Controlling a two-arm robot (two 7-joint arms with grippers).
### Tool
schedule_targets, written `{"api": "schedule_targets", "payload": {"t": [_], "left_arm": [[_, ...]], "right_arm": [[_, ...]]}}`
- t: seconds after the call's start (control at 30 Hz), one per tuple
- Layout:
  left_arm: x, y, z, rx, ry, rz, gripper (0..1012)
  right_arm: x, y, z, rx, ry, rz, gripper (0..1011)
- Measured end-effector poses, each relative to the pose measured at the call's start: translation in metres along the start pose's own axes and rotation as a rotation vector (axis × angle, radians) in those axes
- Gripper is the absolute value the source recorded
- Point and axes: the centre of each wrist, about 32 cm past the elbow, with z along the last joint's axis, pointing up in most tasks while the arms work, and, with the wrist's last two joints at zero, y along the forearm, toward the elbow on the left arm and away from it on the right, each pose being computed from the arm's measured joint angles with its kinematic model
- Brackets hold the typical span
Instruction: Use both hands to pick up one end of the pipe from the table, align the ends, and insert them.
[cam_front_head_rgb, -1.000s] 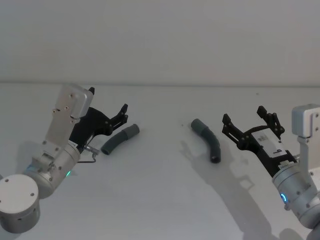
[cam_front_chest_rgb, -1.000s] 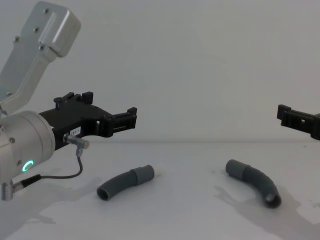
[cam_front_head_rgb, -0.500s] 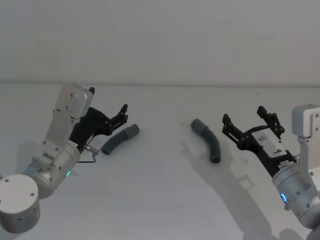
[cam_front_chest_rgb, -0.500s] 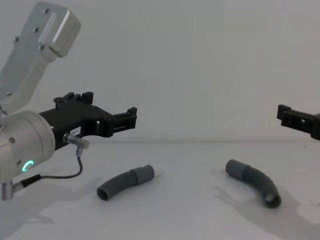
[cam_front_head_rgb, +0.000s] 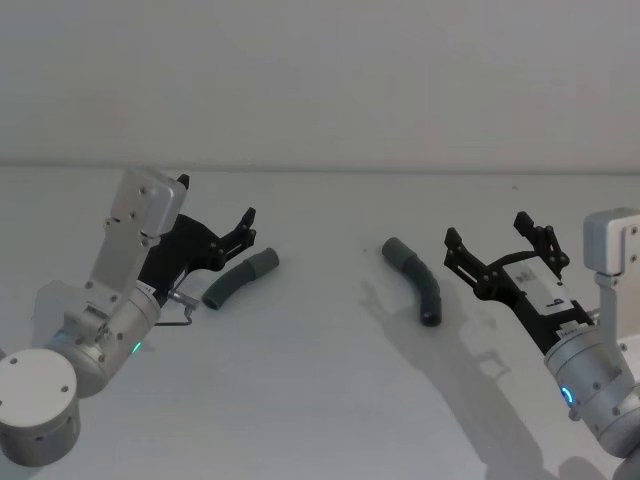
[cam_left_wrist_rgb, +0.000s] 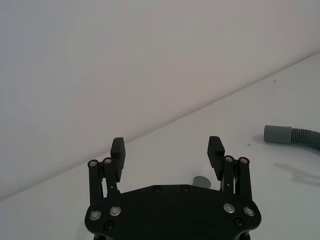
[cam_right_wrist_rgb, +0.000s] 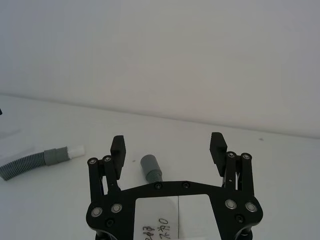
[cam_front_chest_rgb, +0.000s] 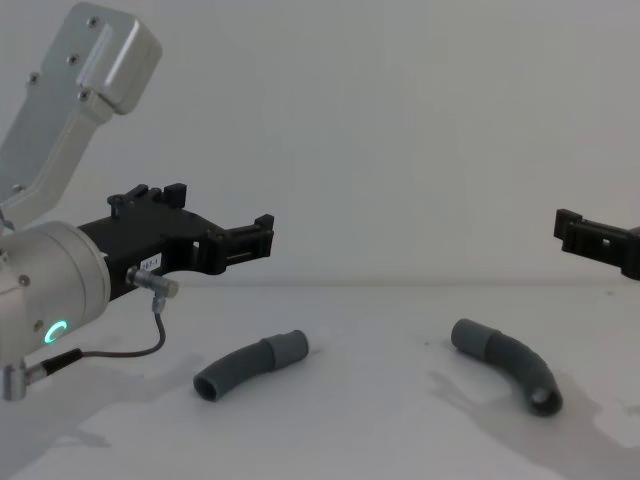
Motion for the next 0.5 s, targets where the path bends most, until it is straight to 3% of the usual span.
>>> {"api": "schedule_targets", "payload": {"t": [0.3,0.5], "left_arm": [[0.0003,-0.0004,0.0004,0.0,-0.001,-0.001,1001],[0.0043,-0.0036,0.0027,0.027,-0.024,-0.013,1001]], "right_arm": [[0.0,0.0,0.0,0.0,0.0,0.0,1001],[0.0,0.0,0.0,0.0,0.0,0.0,1001]]}}
